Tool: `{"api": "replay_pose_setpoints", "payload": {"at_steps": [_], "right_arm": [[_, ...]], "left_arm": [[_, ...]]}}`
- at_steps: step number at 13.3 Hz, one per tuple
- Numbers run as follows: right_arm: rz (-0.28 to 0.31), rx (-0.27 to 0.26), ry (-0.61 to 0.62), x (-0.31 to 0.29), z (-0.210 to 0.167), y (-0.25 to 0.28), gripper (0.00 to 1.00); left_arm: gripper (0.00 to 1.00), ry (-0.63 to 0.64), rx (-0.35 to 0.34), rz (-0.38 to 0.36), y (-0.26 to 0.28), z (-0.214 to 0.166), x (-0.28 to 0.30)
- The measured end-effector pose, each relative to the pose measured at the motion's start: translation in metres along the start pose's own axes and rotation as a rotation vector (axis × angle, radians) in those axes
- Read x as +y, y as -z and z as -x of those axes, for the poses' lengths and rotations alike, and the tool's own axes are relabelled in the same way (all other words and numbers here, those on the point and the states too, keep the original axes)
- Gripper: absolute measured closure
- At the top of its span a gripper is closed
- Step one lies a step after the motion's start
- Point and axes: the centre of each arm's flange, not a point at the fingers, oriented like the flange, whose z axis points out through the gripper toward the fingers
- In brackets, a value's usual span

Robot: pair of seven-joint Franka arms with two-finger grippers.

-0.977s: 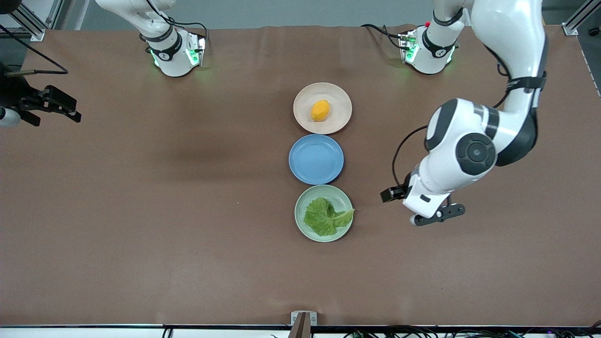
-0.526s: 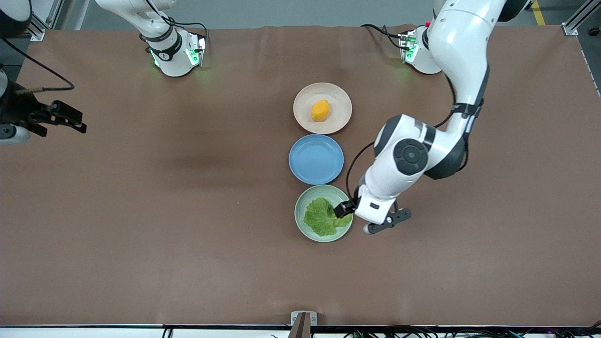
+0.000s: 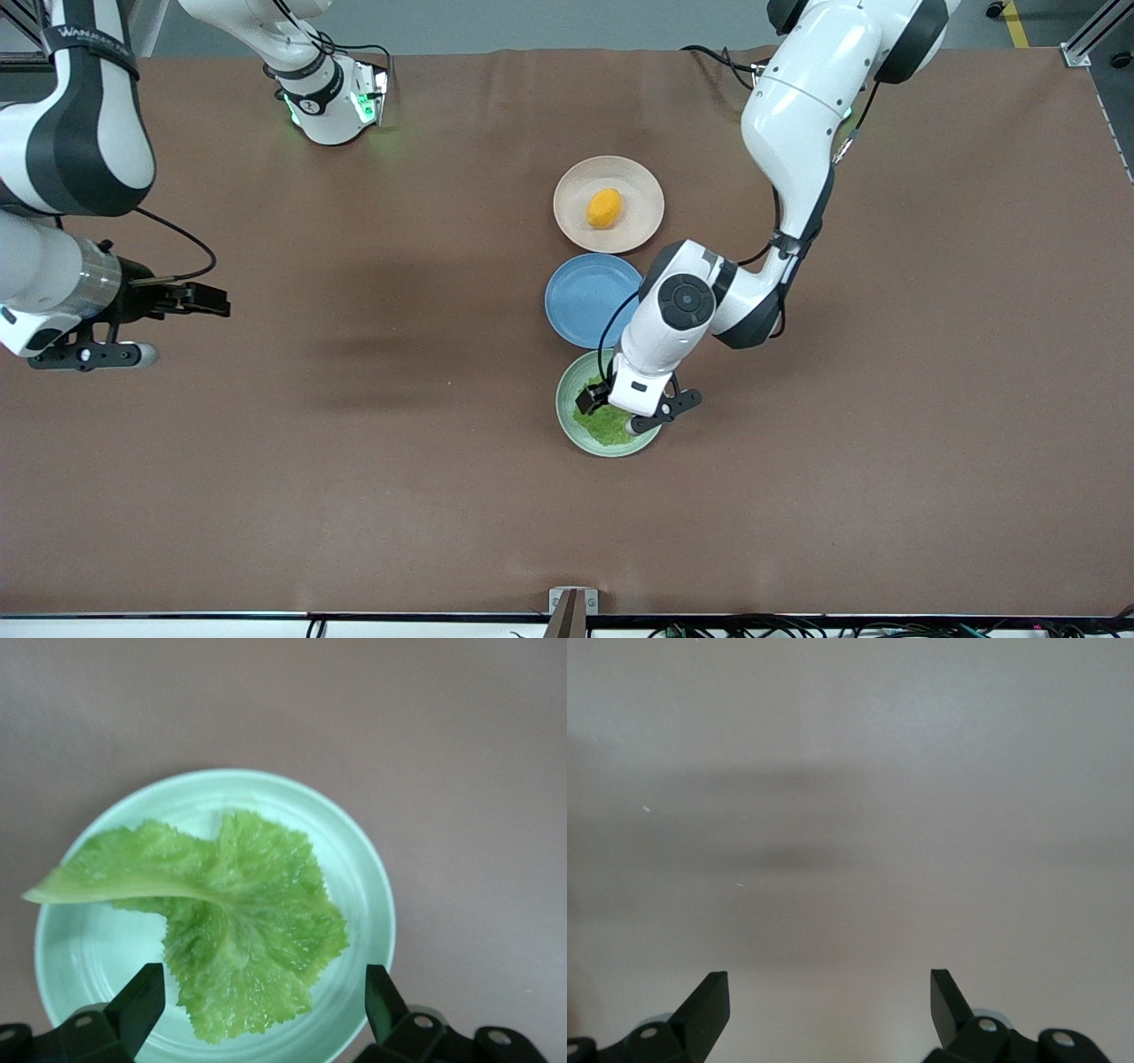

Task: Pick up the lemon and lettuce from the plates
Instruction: 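Reach the left gripper down over the lettuce on the green plate, then grasp the lettuce with the left gripper while the right gripper reaches the lemon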

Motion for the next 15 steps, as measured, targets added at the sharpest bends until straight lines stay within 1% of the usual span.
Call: {"api": "replay_pose_setpoints", "payload": {"at_steps": [3,5,6,7,8,9,10,11,12,13,15], "right_arm": [[0.005,0.003,-0.147,-0.089,0.022,0.007,0.0],[-0.007,-0.007,-0.226,-0.158,0.048,0.005,0.0],[-0.011,-0.012,-0.269,-0.19,0.063,0.001,0.0],[-0.01,-0.008,-0.307,-0.217,0.078,-0.006,0.0],[-0.011,0.001,-0.344,-0.243,0.094,-0.017,0.0],[-0.017,0.015,-0.38,-0.269,0.112,-0.031,0.0],[-0.025,0.031,-0.411,-0.296,0.131,-0.048,0.0],[-0.035,0.047,-0.436,-0.325,0.152,-0.066,0.0],[-0.047,0.063,-0.455,-0.353,0.174,-0.082,0.0],[-0.055,0.077,-0.468,-0.378,0.198,-0.099,0.0],[-0.057,0.106,-0.485,-0.417,0.237,-0.128,0.0]], "left_arm": [[0.02,-0.026,-0.007,-0.011,-0.007,0.003,-0.002],[0.04,-0.074,-0.015,-0.024,-0.01,0.004,-0.006],[0.06,-0.093,-0.02,-0.031,-0.013,0.005,-0.008],[0.06,-0.103,-0.024,-0.037,-0.015,0.006,-0.01],[0.09,-0.108,-0.028,-0.043,-0.017,0.007,-0.012],[0.09,-0.111,-0.034,-0.051,-0.021,0.008,-0.015],[0.12,-0.115,-0.042,-0.062,-0.025,0.011,-0.018],[0.12,-0.119,-0.052,-0.073,-0.028,0.014,-0.02],[0.2,-0.121,-0.063,-0.083,-0.03,0.017,-0.021],[0.2,-0.122,-0.069,-0.088,-0.031,0.019,-0.022],[0.31,-0.123,-0.073,-0.092,-0.032,0.02,-0.022]]}}
